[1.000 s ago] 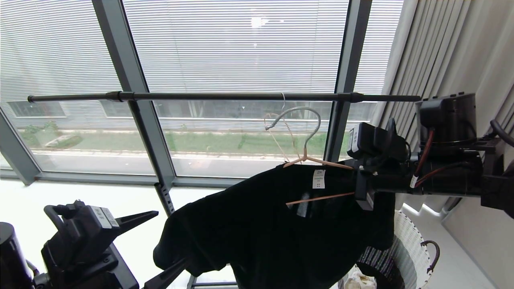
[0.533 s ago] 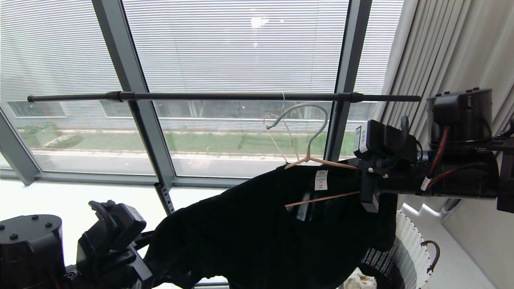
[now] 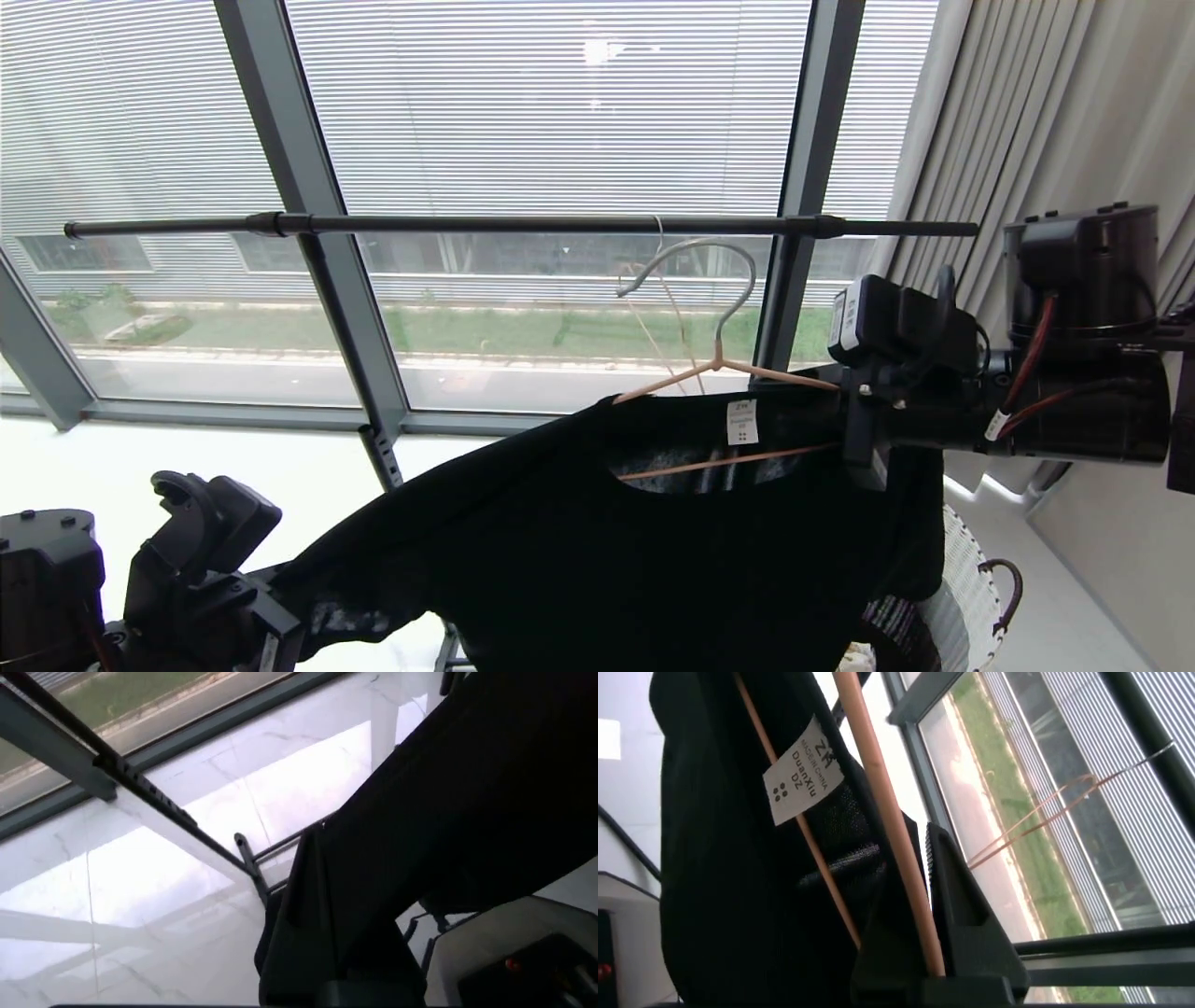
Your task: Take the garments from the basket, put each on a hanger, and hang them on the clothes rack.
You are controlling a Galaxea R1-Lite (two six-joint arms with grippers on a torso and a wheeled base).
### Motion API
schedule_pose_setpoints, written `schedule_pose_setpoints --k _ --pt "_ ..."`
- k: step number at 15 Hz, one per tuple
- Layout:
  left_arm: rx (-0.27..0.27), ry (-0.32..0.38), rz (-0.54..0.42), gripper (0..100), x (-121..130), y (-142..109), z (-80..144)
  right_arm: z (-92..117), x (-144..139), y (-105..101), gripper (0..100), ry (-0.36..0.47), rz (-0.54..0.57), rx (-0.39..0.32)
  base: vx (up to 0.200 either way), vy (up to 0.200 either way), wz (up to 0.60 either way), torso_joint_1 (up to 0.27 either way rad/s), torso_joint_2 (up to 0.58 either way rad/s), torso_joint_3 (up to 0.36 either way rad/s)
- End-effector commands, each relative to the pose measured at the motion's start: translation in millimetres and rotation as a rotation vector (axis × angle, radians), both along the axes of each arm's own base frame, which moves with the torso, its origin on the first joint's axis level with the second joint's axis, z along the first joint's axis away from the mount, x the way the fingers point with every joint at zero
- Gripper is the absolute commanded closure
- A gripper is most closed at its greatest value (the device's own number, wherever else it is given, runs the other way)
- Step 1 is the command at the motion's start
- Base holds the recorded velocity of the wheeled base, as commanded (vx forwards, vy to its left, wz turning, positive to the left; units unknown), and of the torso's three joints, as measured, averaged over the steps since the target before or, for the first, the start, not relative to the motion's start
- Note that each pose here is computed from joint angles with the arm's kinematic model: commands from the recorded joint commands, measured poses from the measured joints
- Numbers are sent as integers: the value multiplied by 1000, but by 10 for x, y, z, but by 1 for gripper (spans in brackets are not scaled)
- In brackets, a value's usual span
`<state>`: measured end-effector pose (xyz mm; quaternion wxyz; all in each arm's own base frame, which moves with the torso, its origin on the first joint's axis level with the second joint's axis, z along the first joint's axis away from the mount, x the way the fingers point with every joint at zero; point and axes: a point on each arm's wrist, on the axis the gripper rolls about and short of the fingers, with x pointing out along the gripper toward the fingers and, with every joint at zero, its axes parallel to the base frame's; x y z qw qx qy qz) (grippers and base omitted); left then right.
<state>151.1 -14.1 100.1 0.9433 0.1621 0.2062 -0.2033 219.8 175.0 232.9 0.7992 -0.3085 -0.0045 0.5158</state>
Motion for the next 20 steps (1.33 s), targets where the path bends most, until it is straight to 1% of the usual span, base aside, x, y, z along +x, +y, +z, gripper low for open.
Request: schedule_pose_setpoints --k 1,4,5,6,8,11,12,13,16,17,18,20 --pt "-6 -18 -21 0 -25 -34 29 -3 -1 2 100 0 0 0 0 0 0 0 0 0" --pt "-11 -37 -21 0 -2 -39 70 -67 -10 -15 100 10 -39 -26 0 0 0 0 0 0" --pt "-29 -34 14 0 8 -18 82 -141 -40 -56 100 33 -93 -48 0 0 0 0 0 0" --pt "-30 -47 67 0 16 16 108 -181 -71 -93 100 67 -137 -46 0 0 0 0 0 0" --pt "-14 -74 209 0 69 118 169 -318 -168 -196 100 153 -280 -53 0 0 0 0 0 0" --pt "-55 -134 304 0 183 158 333 -520 -281 -333 100 253 -519 -65 0 0 0 0 0 0" --pt "-54 -142 317 0 195 161 351 -547 -303 -357 100 271 -552 -68 0 0 0 0 0 0" --pt "-50 -160 330 0 213 165 390 -615 -374 -427 100 333 -644 -83 0 0 0 0 0 0" --pt "-52 -172 332 0 191 165 410 -668 -480 -537 100 432 -789 -108 0 0 0 0 0 0" --pt "-52 -172 332 0 191 165 410 -668 -480 -537 100 432 -789 -108 0 0 0 0 0 0" --pt "-49 -171 339 0 198 167 409 -697 -500 -619 100 463 -876 -133 0 0 0 0 0 0" --pt "-42 -169 354 0 197 171 402 -710 -476 -691 100 478 -960 -128 0 0 0 0 0 0"
